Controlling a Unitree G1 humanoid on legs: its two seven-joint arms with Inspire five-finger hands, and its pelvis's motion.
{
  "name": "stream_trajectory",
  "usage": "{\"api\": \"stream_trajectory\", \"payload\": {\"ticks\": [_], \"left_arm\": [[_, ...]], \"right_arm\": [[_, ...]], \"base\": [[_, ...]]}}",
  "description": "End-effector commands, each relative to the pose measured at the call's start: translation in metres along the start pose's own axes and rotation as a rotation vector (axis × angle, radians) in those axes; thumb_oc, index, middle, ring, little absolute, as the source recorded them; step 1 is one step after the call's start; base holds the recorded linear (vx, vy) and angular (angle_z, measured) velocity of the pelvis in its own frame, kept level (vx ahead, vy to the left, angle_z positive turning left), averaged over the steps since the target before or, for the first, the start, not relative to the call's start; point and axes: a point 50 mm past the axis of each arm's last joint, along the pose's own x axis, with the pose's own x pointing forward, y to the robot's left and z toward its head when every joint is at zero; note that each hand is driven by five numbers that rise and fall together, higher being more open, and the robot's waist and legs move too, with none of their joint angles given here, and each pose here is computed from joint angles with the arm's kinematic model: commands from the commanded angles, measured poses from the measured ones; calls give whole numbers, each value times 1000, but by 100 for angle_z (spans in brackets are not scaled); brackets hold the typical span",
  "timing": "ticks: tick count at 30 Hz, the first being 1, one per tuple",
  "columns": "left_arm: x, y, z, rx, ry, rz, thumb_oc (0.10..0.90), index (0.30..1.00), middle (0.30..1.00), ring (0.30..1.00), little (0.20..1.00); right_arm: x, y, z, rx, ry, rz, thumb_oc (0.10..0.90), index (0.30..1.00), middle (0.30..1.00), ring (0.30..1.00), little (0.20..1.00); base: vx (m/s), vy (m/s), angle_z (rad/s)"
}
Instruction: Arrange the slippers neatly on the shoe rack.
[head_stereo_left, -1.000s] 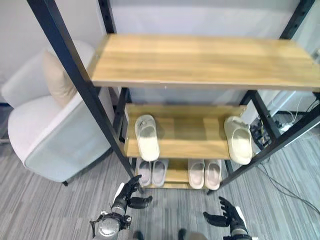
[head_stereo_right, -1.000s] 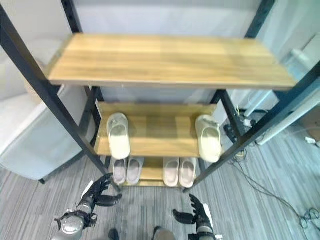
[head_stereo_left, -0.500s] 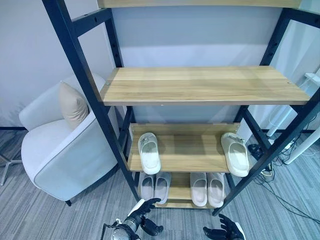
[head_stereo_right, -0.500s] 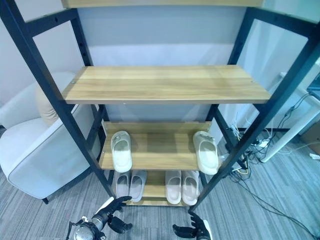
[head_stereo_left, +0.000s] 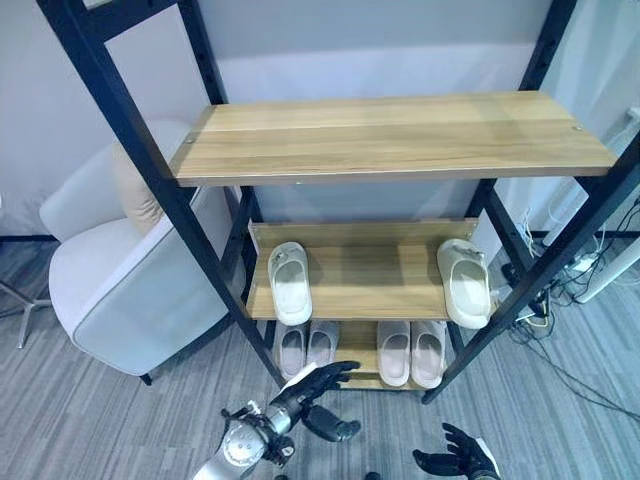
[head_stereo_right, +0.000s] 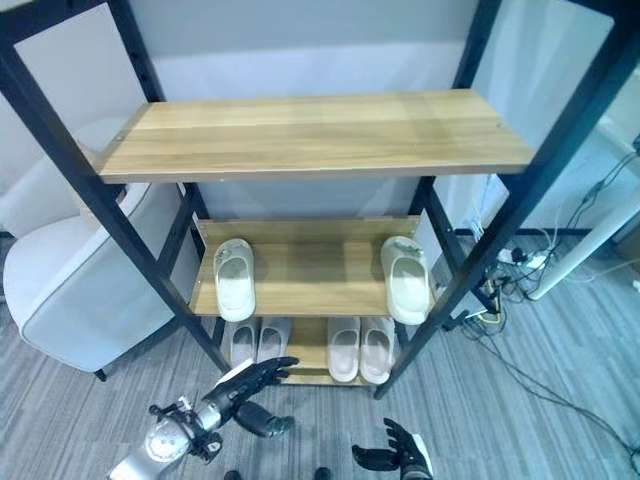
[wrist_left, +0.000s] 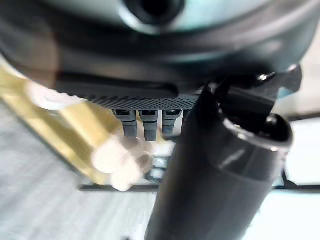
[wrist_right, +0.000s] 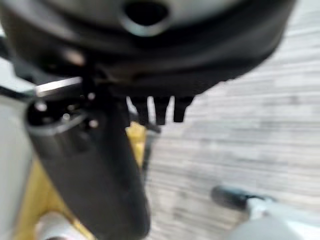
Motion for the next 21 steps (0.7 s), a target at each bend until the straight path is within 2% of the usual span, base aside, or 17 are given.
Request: {"api": "stream_trajectory", "payload": {"ticks": [1, 5, 7, 10, 12, 13, 18, 21], "left_arm": [[13, 23, 55, 60, -267, 36, 800, 900, 900, 900, 900], [18, 25, 70, 85, -313, 19, 800, 900, 900, 900, 900], [13, 32, 89, -6, -395, 0, 800, 900, 900, 900, 900], [15, 37, 104, -14, -456, 19, 800, 900, 900, 900, 900], [17, 39, 111, 4, -482, 27, 800, 900, 900, 900, 900], [19, 41, 122, 92, -517, 30, 800, 900, 900, 900, 900], [18, 60, 133, 266, -544, 178, 800, 900, 900, 900, 900], [17, 70, 134, 257, -562, 281, 800, 900, 900, 900, 900]], "right_arm": [[11, 15, 44, 30, -149, 32, 800, 900, 900, 900, 900], [11, 24, 39, 46, -114, 62, 800, 900, 900, 900, 900], [11, 37, 34, -4, -77, 111, 800, 900, 900, 900, 900], [7, 39, 20, 35, -24, 104, 800, 900, 900, 900, 900], [6, 38, 16, 44, -8, 97, 800, 900, 900, 900, 900], [4, 37, 10, 48, 4, 89, 800, 900, 900, 900, 900], [1, 36, 0, 20, 25, 92, 800, 900, 900, 900, 900], [-1, 35, -6, -12, 43, 99, 800, 900, 900, 900, 900]], "base": [[78, 83, -76], [33, 75, -37], [22, 7, -83], [2, -55, -34], [30, -66, 37], [84, -73, 49], [65, -88, 50], [67, -150, 7]]}}
